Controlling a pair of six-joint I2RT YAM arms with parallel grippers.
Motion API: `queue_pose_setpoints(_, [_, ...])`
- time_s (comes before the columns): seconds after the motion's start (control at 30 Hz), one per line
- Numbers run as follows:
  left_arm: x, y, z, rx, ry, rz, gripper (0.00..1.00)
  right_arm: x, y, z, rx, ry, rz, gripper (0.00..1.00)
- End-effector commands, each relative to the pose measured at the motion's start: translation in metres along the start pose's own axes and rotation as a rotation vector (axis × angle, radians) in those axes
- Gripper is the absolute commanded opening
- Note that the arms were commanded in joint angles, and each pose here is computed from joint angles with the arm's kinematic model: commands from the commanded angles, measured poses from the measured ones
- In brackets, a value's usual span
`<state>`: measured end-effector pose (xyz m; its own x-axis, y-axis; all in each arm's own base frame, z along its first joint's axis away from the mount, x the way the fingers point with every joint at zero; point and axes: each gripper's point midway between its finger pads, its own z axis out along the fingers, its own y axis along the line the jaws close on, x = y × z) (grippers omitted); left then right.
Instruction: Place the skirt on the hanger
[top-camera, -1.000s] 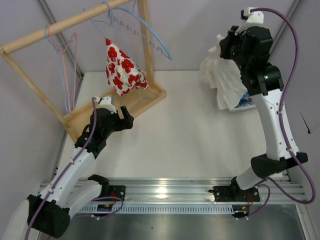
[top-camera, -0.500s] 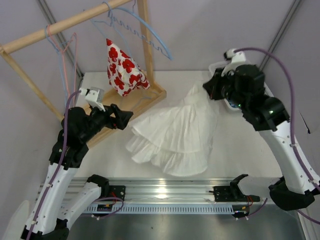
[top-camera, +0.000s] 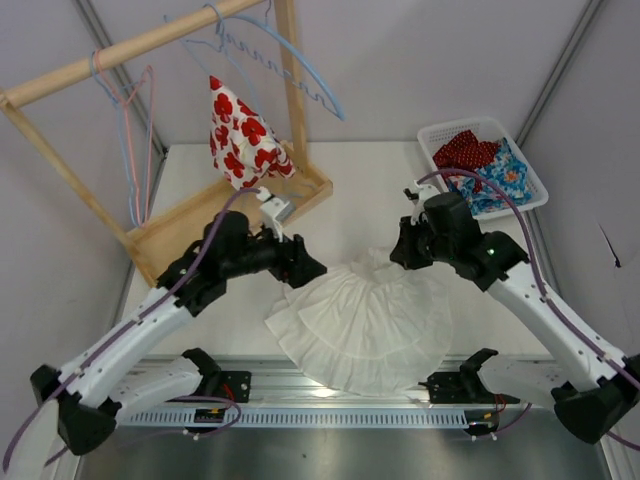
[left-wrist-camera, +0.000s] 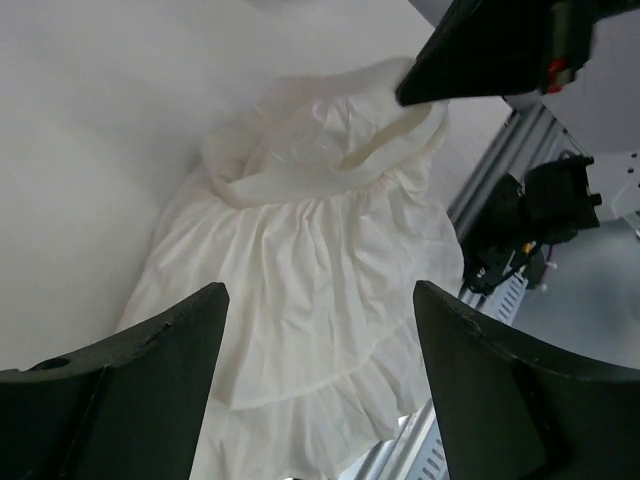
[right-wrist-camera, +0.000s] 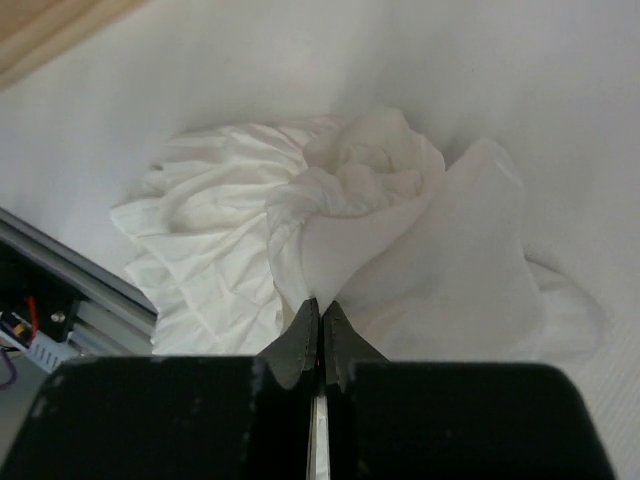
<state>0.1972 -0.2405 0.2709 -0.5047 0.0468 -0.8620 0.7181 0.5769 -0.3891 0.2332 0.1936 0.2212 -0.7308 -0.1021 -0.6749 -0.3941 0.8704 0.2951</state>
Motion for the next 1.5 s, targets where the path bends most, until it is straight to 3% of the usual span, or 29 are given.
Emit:
queue_pose_setpoints(0.0, [-0.004, -0.002, 0.036, -0.017, -0.029, -0.055, 0.81, -0.005, 0.025, -0.035, -0.128, -0.048, -0.002, 0.00])
queue_pose_setpoints(0.1, [-0.014, 0.002, 0.056, -0.050, -0.057, -0.075, 0.81, 0.026, 0.025, -0.043, -0.143, 0.013, 0.051, 0.00])
queue_pose_setpoints(0.13, [-0.006, 0.013, 0.070, -0.087, -0.024, -0.087, 0.80, 0.048, 0.019, -0.037, -0.114, 0.065, 0.097, 0.00])
queue_pose_setpoints(0.23, [0.001, 0.022, 0.097, -0.112, 0.035, -0.080, 0.78, 0.067, 0.003, -0.037, -0.042, 0.059, 0.160, 0.00])
queue_pose_setpoints(0.43, [0.033, 0.027, 0.139, -0.069, 0.155, -0.089, 0.67, 0.053, -0.005, -0.049, -0.017, -0.075, 0.164, 0.00])
queue_pose_setpoints(0.67, [0.062, 0.026, 0.187, -0.072, 0.300, -0.067, 0.64, 0.058, -0.016, -0.036, 0.034, -0.034, 0.133, 0.00])
queue_pose_setpoints(0.93, [0.089, 0.029, 0.196, -0.108, 0.390, -0.059, 0.56, 0.054, -0.025, -0.031, 0.064, -0.061, 0.168, 0.00])
queue_pose_setpoints(1.03, [0.098, 0.030, 0.184, -0.113, 0.403, -0.058, 0.58, 0.053, -0.044, -0.034, 0.142, -0.078, 0.197, 0.00])
queue_pose_setpoints(1.3, [0.134, 0.052, 0.196, -0.172, 0.457, -0.074, 0.62, 0.048, -0.048, -0.032, 0.100, -0.078, 0.238, 0.00])
queue_pose_setpoints(1.43, [0.132, 0.043, 0.207, -0.119, 0.442, -0.101, 0.59, 0.049, -0.050, -0.033, 0.106, -0.072, 0.230, 0.00])
queue_pose_setpoints(1.47, [0.128, 0.038, 0.208, -0.099, 0.429, -0.106, 0.52, 0.049, -0.051, -0.033, 0.113, -0.074, 0.232, 0.00])
